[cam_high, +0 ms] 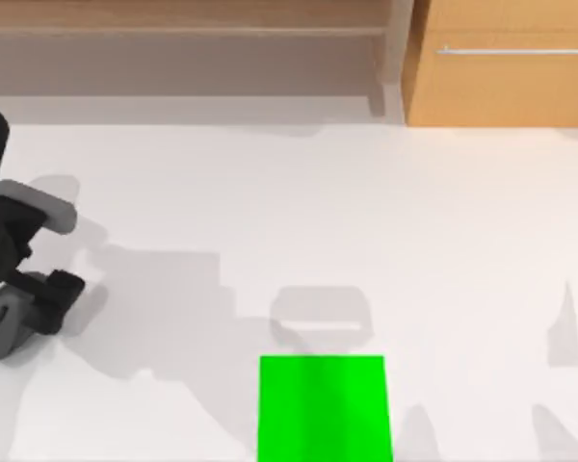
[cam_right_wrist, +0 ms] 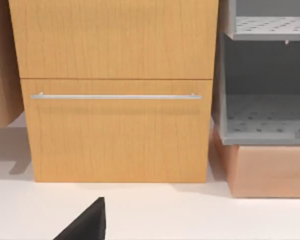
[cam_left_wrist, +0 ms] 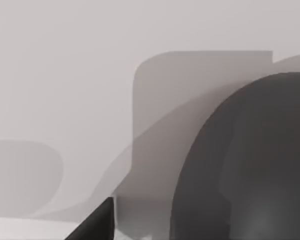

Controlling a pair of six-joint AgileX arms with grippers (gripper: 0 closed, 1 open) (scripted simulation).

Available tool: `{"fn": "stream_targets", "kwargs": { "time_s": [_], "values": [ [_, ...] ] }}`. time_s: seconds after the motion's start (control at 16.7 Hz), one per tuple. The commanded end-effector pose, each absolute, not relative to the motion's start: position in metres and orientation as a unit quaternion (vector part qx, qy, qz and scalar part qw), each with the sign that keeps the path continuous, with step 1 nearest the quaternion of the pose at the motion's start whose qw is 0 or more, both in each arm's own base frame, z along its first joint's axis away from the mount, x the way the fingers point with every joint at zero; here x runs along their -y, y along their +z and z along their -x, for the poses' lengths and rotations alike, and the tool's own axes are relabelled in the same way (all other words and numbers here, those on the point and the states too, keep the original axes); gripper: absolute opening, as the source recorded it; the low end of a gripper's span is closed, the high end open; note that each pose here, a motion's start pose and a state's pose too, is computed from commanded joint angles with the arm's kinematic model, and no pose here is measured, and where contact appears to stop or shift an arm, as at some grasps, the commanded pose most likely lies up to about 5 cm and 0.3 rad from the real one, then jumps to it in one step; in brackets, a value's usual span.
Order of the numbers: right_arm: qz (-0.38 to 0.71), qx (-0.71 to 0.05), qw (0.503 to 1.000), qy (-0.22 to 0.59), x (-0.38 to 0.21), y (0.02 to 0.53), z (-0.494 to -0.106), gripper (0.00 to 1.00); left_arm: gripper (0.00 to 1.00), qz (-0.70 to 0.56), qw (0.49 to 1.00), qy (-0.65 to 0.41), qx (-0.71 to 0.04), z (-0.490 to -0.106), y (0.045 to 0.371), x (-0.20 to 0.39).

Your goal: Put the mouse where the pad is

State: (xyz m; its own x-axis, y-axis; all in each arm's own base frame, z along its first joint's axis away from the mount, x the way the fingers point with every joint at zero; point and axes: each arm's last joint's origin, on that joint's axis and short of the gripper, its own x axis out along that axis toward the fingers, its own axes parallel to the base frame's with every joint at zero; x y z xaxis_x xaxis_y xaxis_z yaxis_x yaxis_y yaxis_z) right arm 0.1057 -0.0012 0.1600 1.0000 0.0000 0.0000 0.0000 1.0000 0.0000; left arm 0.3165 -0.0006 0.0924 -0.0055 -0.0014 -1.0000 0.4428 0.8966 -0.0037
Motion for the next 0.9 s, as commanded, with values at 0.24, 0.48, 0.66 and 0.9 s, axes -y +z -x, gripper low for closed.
{"fn": "stream_targets", "kwargs": {
  "time_s": [0.24,0.48,0.66,0.9],
  "values": [
    [0.0,0.0,1.0,0.0,0.001,0.16,-0.106,1.0,0.0,-0.158,0.699,-0.163,-0.678,-0.317,0.114,0.001],
    [0.0,0.0,1.0,0.0,0.001,0.16,-0.106,1.0,0.0,-0.157,0.7,-0.162,-0.677,-0.322,0.132,0.0],
    [0.0,0.0,1.0,0.0,0.001,0.16,-0.106,1.0,0.0,-0.157,0.697,-0.163,-0.68,-0.323,0.165,0.0],
    [0.0,0.0,1.0,0.0,0.001,0.16,-0.106,1.0,0.0,-0.158,0.697,-0.164,-0.68,-0.318,0.207,0.001]
  ]
}}
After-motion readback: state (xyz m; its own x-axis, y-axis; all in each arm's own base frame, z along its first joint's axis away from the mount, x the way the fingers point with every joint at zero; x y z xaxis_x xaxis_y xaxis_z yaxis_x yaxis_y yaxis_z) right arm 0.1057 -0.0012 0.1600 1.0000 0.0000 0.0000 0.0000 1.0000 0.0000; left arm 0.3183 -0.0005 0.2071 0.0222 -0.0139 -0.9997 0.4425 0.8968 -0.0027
